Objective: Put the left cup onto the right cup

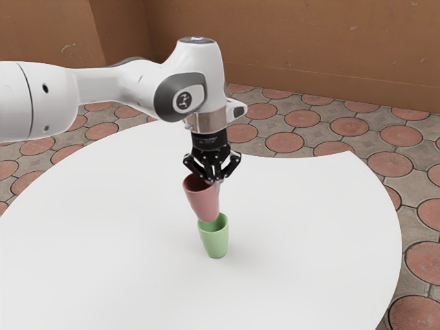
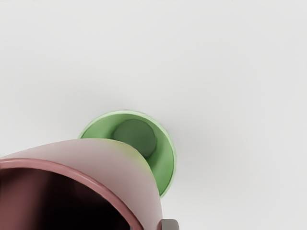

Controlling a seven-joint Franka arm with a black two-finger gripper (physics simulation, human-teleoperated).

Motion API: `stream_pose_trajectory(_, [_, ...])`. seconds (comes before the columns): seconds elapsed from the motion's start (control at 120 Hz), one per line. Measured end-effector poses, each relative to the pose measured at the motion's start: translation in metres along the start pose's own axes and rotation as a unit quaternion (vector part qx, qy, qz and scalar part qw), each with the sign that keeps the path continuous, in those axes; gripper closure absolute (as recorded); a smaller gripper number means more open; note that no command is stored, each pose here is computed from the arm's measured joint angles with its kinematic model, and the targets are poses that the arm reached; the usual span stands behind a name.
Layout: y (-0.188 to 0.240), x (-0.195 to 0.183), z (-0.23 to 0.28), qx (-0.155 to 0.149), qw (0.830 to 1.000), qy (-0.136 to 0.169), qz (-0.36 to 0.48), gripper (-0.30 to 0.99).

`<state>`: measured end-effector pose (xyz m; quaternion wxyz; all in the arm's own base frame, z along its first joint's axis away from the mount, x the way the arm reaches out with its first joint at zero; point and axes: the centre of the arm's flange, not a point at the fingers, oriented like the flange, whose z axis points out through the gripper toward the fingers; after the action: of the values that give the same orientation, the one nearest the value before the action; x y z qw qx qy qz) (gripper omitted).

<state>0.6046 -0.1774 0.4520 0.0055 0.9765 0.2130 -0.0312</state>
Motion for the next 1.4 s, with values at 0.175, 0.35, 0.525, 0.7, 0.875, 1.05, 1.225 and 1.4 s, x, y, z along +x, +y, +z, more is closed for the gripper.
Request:
stream_pose_trajectory(0.175, [0.0,0.003,0.006,0.003,1.0,-0.004,-0.001,0.79])
stream_pose_trajectory(0.35, [0.001,0.006,0.011,0.004,1.0,-0.007,-0.001,0.79])
stream_pose_trajectory(0.525, [0.003,0.009,0.012,0.004,1.0,-0.007,-0.001,0.79])
stream_pose_trajectory(0.7, [0.004,0.01,0.015,0.004,1.0,-0.008,-0.001,0.79])
stream_pose_trajectory(0.875, [0.007,0.014,0.015,0.003,1.0,-0.008,-0.002,0.79])
stream_pose_trajectory(1.05, [0.008,0.015,0.019,0.004,1.0,-0.01,-0.002,0.79])
stream_pose_trajectory(1.225, [0.008,0.016,0.024,0.006,1.0,-0.013,-0.002,0.79])
stream_pose_trajectory(1.4, [0.009,0.017,0.028,0.007,1.0,-0.016,-0.002,0.79])
